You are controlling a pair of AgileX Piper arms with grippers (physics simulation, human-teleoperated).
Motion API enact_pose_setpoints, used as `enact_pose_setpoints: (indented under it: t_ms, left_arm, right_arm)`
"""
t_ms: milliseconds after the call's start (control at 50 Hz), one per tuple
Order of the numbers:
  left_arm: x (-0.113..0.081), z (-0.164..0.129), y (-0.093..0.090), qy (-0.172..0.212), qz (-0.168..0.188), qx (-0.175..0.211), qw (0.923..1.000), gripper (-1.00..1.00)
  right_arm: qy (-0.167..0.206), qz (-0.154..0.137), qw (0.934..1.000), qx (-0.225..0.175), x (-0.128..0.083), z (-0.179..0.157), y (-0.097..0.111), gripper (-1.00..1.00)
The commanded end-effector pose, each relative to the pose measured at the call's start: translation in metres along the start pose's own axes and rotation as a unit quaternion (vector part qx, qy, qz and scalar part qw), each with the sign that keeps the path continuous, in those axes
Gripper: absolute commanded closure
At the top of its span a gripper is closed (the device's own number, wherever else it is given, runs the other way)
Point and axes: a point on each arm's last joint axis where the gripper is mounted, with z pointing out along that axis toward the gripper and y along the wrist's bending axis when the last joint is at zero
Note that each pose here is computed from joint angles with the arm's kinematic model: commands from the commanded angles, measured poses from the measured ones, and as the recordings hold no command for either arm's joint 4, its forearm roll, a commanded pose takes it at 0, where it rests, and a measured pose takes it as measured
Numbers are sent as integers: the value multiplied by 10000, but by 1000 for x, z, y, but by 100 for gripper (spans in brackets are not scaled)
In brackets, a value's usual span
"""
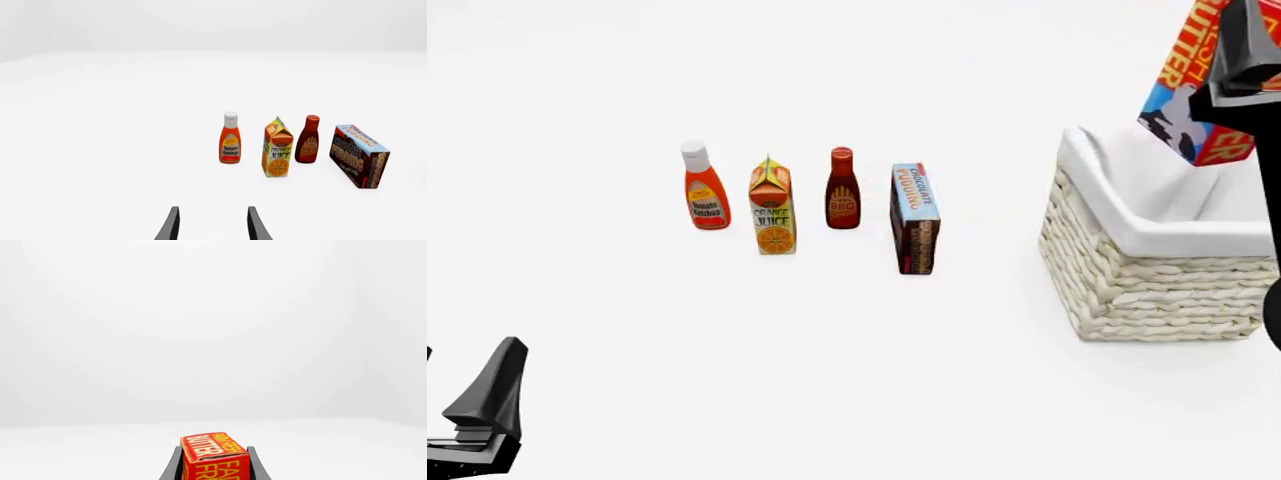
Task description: Pick the butter and place it in the basket.
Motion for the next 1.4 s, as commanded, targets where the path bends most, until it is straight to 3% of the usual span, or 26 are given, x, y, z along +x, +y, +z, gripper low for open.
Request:
enact_pose_setpoints:
  t_ms: [20, 200, 420, 1400]
  left_arm:
    - [0, 0, 0, 0, 0, 0, 10000, -100]
    - [0, 0, 0, 0, 0, 0, 10000, -100]
    - [0, 0, 0, 0, 0, 0, 10000, -100]
    - [0, 0, 0, 0, 0, 0, 10000, -100]
  right_arm:
    - [-32, 64, 9997, 231, -9, 8, -13, 100]
    - [-59, -53, 9992, 392, -10, 10, -22, 100]
    - [94, 11, 9981, 608, -7, 15, -35, 100]
    - [-97, -95, 9986, 520, -7, 9, -30, 100]
